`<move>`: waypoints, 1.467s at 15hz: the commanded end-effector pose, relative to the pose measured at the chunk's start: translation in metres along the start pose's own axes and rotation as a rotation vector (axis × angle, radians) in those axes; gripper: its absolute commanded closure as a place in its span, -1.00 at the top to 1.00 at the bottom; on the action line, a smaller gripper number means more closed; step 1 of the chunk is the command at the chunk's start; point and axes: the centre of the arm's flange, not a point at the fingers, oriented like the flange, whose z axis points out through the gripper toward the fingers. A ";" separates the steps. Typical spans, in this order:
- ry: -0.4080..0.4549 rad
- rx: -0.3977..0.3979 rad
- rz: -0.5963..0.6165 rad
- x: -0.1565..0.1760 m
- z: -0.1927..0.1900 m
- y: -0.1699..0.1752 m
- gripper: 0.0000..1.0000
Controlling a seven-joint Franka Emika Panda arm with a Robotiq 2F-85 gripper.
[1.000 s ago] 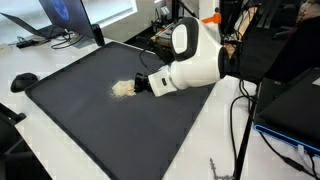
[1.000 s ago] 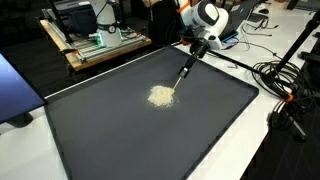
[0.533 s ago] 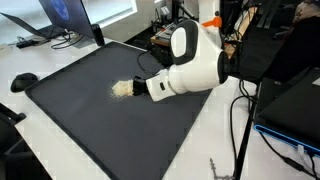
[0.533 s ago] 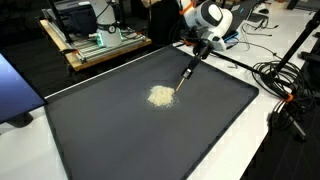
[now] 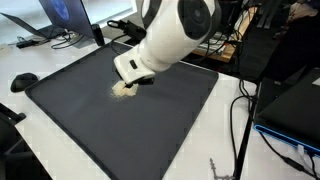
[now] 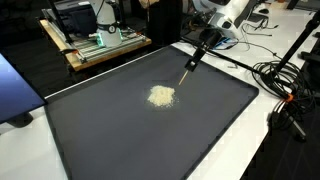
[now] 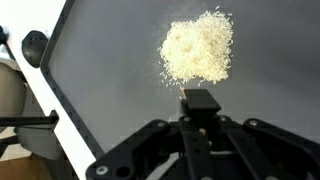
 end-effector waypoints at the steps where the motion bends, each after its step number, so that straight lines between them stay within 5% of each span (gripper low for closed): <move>1: -0.012 0.172 -0.036 -0.016 -0.003 0.052 -0.94; 10: 0.071 0.537 -0.068 -0.054 0.043 0.166 -0.94; 22: 0.279 0.929 -0.044 -0.122 0.137 0.257 -0.94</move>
